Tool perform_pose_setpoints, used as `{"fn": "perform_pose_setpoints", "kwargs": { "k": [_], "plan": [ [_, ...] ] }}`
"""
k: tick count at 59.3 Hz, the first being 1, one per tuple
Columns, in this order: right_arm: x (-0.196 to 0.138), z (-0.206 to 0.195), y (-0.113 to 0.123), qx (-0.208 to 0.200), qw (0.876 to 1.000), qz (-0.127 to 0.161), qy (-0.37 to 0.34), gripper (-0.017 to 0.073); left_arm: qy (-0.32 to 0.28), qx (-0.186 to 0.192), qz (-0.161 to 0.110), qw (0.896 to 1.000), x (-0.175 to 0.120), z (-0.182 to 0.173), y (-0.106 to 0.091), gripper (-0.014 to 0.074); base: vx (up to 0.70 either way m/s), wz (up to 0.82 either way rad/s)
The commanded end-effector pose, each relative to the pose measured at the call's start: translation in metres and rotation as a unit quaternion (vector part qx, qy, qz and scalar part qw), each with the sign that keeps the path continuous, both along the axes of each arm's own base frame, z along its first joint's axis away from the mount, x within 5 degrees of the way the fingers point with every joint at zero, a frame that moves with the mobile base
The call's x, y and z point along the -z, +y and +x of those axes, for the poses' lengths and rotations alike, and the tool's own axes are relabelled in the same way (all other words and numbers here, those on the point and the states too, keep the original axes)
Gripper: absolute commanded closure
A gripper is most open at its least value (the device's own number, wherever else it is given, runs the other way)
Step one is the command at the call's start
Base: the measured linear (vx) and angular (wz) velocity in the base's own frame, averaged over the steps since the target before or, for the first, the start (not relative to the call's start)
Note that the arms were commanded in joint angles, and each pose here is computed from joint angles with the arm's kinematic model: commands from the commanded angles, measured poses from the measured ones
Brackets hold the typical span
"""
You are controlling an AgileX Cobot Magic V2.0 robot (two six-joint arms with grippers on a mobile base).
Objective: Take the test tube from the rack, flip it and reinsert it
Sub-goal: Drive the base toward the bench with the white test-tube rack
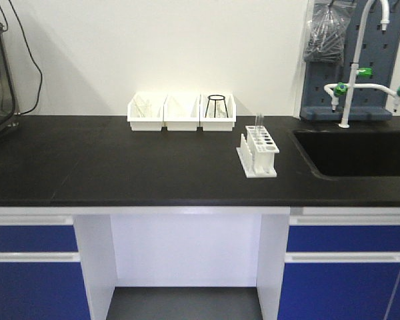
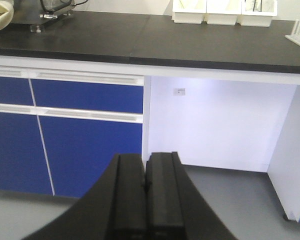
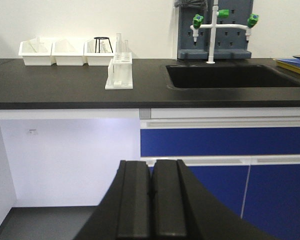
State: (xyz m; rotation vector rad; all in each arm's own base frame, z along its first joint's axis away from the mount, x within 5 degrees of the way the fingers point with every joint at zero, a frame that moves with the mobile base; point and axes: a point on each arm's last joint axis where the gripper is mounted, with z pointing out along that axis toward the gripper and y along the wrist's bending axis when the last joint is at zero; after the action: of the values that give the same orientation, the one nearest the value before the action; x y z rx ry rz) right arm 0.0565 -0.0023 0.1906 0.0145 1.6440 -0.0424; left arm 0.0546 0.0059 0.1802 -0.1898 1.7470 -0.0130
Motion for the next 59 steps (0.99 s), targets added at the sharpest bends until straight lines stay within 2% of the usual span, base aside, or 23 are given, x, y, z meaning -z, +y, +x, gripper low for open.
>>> {"fn": "perform_pose_setpoints", "kwargs": {
  "k": [1,59],
  "plan": [
    [-0.0078,-0.0004,-0.0001,0.002,0.999,-0.004,-0.045,0.0568,-0.044,0.005,0.001,0.999,-0.0070,0.0005,-0.0008,0.0600,0.55,0.02],
    [-0.0078,-0.0004,-0.0001,0.002,0.999,-0.004,-0.045,0.0568,-0.044,0.005,0.001,0.999,-0.0070,0.0005,-0.0008,0.0600,0.54,-0.04]
  ]
}}
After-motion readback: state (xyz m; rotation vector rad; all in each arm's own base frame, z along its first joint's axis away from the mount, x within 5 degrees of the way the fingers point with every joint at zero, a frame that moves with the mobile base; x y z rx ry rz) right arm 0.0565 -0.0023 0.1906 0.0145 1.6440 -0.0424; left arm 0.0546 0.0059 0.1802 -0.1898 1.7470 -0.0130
